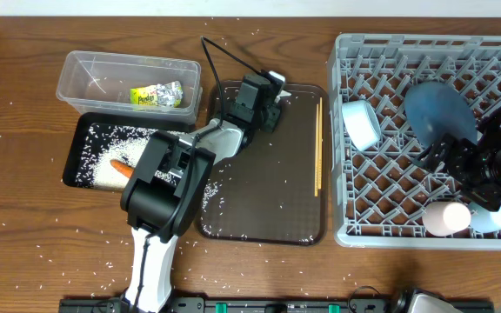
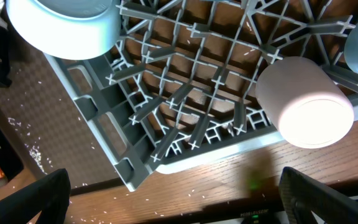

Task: Sort waste into correct bins and load items into the dishwasher rack
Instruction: 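Drop the tissue into the clear plastic bin, left gripper, then reach the right gripper to the chopsticks and grasp one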

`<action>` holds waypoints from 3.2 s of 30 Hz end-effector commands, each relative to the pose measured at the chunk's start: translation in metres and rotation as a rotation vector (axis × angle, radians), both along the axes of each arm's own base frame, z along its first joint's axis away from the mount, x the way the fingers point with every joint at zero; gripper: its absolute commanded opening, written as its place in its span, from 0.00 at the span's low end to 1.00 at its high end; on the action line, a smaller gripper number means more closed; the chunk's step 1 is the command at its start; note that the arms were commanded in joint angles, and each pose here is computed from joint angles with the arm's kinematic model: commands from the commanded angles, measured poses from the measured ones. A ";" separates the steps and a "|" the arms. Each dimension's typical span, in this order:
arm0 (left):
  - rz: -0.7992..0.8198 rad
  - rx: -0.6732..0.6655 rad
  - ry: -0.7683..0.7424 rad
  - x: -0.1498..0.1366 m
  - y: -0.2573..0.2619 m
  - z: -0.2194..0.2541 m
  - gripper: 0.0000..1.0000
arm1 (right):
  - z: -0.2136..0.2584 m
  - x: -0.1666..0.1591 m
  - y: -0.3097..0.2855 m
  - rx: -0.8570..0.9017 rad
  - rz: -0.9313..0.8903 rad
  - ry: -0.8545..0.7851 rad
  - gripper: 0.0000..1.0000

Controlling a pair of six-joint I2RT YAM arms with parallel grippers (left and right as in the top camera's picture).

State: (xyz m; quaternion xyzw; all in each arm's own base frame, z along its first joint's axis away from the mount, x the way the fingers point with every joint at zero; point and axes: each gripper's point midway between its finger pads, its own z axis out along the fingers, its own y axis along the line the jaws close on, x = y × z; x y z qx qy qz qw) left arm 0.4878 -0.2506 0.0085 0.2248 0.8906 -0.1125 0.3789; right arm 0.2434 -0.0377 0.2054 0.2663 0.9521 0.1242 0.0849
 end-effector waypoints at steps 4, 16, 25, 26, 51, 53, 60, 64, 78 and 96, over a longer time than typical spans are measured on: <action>-0.008 -0.044 -0.082 -0.002 -0.002 0.078 0.06 | 0.003 0.000 -0.001 -0.003 0.004 -0.008 0.99; 0.227 -0.028 -0.228 -0.005 0.105 0.208 0.06 | 0.003 0.001 -0.002 -0.005 0.004 -0.012 0.99; 0.465 0.053 -0.321 0.023 0.196 0.221 0.06 | 0.003 -0.001 -0.001 -0.002 0.004 -0.006 0.99; 0.482 0.052 -0.331 0.026 0.204 0.223 0.06 | 0.003 -0.001 -0.001 -0.002 0.004 -0.006 0.99; 0.124 -0.089 -0.009 -0.087 0.128 0.228 0.70 | 0.004 0.004 -0.003 -0.009 0.009 -0.029 0.99; 0.086 -0.078 0.048 -0.106 0.117 0.222 0.70 | 0.005 0.007 0.002 0.007 0.051 -0.052 0.99; 0.067 -0.013 0.268 -0.166 0.119 0.198 0.69 | 0.024 0.017 0.079 0.210 0.391 -0.194 0.75; 0.135 -0.047 0.291 -0.192 0.134 0.215 0.69 | 0.022 0.022 0.123 0.152 0.532 -0.207 0.70; 0.500 -0.156 0.424 -0.251 0.206 0.229 0.98 | -0.073 0.075 0.210 -0.208 0.375 -0.079 0.77; 0.502 -0.152 0.437 -0.249 0.206 0.226 0.98 | -0.189 0.121 0.212 -0.335 0.281 0.015 0.67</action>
